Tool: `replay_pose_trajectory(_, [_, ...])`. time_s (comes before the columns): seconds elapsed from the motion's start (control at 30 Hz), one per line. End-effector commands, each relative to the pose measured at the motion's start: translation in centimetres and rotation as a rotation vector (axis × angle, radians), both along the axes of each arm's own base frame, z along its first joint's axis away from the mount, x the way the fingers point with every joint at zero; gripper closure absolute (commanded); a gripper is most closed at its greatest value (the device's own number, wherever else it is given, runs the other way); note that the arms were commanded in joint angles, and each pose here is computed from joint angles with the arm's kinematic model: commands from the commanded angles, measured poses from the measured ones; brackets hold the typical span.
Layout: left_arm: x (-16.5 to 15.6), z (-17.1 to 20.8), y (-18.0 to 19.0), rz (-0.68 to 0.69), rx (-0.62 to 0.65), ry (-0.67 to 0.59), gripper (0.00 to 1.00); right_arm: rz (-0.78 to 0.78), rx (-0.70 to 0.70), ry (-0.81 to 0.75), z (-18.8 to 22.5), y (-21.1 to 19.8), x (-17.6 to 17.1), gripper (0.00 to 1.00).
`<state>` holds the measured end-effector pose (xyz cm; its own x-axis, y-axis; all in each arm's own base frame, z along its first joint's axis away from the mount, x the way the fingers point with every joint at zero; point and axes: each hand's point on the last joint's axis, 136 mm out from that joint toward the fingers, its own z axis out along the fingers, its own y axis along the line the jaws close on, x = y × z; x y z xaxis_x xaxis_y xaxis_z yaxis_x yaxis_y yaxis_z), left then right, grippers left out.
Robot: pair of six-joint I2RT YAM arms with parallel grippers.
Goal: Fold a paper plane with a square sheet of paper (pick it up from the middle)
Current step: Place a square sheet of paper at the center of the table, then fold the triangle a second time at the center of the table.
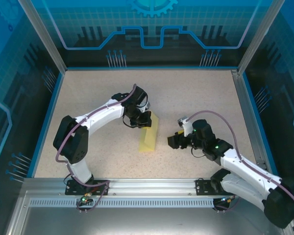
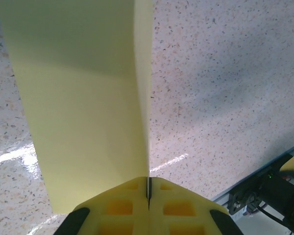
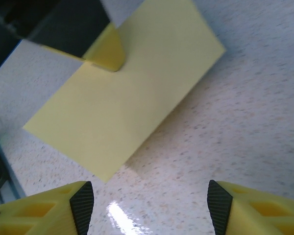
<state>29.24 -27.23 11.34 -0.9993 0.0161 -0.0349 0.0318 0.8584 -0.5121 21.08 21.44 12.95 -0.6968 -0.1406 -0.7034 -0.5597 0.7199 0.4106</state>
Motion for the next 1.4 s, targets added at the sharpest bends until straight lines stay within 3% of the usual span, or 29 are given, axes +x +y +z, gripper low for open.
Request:
replay_pose_trajectory(0.0, [-0.1,-1.0,0.1,0.020,0.013,0.010,0.99,0.068,-0.091,-0.059,0.6,2.7,-0.3,0.33])
replay_pose_trajectory(0.17, [-0.3,-2.2,0.0,0.038,0.011,0.039,0.91,0.142,-0.189,-0.088,-0.6,7.0,-1.0,0.33])
replay_pose_trajectory(0.33, [-0.6,-3.2,-0.6,0.058,-0.031,0.073,0.80,0.123,-0.198,-0.080,-1.6,7.9,-1.0,0.32])
replay_pose_trajectory(0.63, [-0.8,-4.5,-1.3,0.069,-0.064,0.114,0.75,0.186,-0.190,-0.020,-2.7,9.5,-2.9,0.29])
replay_pose_trajectory(0.77, [-0.8,-4.6,-1.2,0.069,-0.059,0.117,0.67,0.177,-0.245,-0.025,-3.5,10.4,-3.3,0.25])
replay_pose_trajectory(1.0, [-0.9,-4.5,-1.2,0.066,-0.059,0.115,0.68,0.094,-0.368,-0.105,-3.5,12.2,-2.7,0.19])
replay_pose_trajectory(1.2, [-0.9,-4.3,-1.1,0.063,-0.054,0.111,0.68,-0.020,-0.518,-0.172,-4.1,11.9,-1.8,0.24])
replay_pose_trajectory(1.37, [-0.9,-4.3,-0.9,0.064,-0.046,0.107,0.69,-0.049,-0.566,-0.187,-4.5,11.6,-1.9,0.38])
